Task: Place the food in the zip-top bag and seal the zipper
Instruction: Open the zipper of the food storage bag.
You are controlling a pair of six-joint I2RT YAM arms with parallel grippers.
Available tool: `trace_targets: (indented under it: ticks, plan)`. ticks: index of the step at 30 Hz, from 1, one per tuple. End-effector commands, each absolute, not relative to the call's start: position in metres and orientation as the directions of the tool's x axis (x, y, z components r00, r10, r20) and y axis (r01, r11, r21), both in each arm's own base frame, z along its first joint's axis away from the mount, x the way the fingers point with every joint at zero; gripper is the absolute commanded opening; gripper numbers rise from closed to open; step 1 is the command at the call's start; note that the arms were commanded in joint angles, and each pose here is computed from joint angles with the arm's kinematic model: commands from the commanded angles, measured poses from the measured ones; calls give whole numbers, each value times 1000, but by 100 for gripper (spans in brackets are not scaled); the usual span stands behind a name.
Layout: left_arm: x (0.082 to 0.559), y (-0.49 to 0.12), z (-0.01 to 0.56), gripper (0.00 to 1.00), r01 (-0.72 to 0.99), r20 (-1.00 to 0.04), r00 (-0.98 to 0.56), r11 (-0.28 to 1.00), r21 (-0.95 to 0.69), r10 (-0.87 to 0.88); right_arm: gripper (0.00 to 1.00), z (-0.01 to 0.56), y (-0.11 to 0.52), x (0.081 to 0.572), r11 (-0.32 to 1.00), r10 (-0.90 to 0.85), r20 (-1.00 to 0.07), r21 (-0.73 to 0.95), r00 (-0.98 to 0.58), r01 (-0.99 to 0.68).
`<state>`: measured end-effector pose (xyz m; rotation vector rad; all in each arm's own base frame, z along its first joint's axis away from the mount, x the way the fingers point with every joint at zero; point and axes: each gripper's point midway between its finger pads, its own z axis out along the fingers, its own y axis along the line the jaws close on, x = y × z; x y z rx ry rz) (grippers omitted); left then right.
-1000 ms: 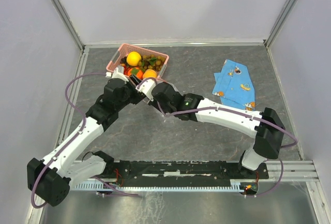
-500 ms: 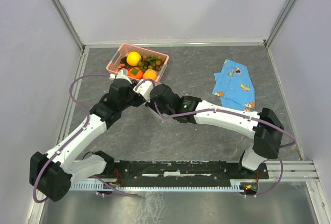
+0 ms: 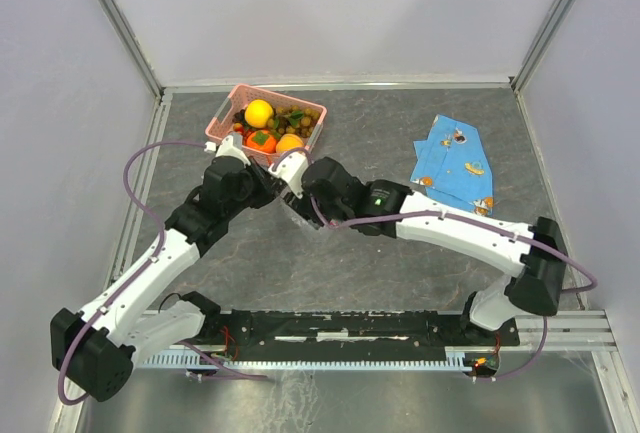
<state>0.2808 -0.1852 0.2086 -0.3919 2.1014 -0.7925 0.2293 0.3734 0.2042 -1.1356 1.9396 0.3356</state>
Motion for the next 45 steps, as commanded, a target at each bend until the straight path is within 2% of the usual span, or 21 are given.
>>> trace_targets:
  ticks: [1,7,12,16,20,21,24,26,31,33,36,45]
  plan:
    - [282,-181,218,3,56,-665,-567,782,-620,-487,52,266,357,231,641,-494,-829,-146,-260,-753]
    - [281,-185,215,3,71,-654,-584,772,-631,-481,63,268,342,257,787,-412,-855,-159,-316,-597]
    - [280,-187,215,3,77,-651,-590,769,-634,-478,64,247,359,268,822,-375,-853,-124,-364,-556]
    - [279,-187,219,3,84,-653,-591,768,-635,-475,63,222,352,283,864,-387,-838,-183,-385,-470]
    - [278,-184,219,3,81,-659,-584,774,-627,-473,50,217,343,289,872,-400,-839,-224,-368,-436]
    - [277,-184,218,3,79,-659,-587,777,-624,-470,45,219,342,290,873,-399,-843,-229,-361,-430]
    - [275,-180,216,3,64,-661,-589,788,-612,-465,17,223,333,294,875,-417,-840,-269,-346,-402]
    - [274,-177,216,10,46,-655,-589,790,-612,-473,2,227,330,295,877,-421,-840,-280,-343,-391]
    - [268,-180,211,44,-5,-588,-607,742,-670,-535,2,242,332,294,887,-386,-864,-252,-323,-387]
    - [267,-187,213,53,-4,-558,-622,715,-699,-550,2,245,333,294,894,-373,-872,-247,-316,-375]
    - [267,-197,220,60,-9,-509,-642,671,-742,-573,2,249,331,296,909,-356,-881,-249,-311,-335]
    - [262,-211,240,62,-71,-390,-644,559,-826,-658,2,260,315,301,934,-328,-900,-263,-286,-244]
